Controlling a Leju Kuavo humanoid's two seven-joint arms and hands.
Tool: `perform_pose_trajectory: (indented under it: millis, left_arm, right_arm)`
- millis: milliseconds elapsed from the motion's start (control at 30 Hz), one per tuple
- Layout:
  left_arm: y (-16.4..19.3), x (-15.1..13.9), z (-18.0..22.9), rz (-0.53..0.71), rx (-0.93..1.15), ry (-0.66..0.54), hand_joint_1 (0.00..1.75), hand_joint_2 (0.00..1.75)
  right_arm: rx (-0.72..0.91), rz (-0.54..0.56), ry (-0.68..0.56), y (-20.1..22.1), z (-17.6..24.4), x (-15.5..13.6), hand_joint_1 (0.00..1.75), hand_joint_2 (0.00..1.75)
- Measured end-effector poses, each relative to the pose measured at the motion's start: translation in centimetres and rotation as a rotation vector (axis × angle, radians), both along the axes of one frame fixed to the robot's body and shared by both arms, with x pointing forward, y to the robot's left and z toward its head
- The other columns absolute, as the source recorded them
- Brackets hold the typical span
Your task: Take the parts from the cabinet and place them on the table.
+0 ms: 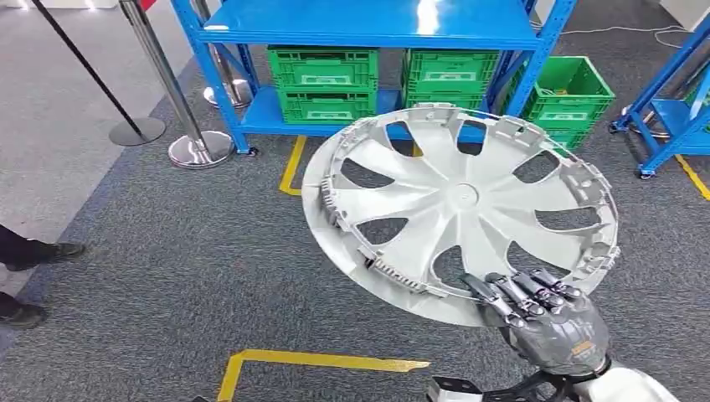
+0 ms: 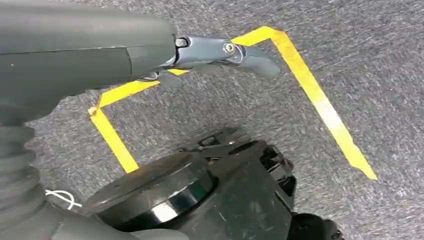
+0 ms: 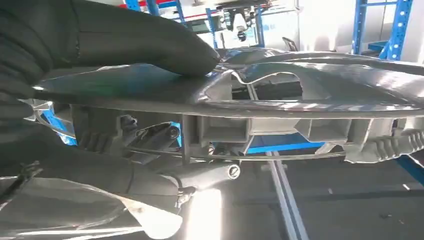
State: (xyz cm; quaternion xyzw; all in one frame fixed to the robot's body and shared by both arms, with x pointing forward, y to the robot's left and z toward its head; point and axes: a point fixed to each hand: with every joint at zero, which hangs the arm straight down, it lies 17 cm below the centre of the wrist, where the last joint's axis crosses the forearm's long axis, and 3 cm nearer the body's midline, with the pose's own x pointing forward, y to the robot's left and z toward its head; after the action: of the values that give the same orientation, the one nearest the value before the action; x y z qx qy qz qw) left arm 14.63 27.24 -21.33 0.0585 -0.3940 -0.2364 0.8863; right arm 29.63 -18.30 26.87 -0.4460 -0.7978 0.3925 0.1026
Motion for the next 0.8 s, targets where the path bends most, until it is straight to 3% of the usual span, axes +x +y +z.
perform_pose_trajectory:
  millis: [800]
  left_arm:
    - [-0.09,0.31,0.09,-0.001,-0.001,-0.006,0.00,1.75]
  right_arm:
    - [0.082,-0.001,0.059,-0.92,-0.13,0.48,1.75,1.75]
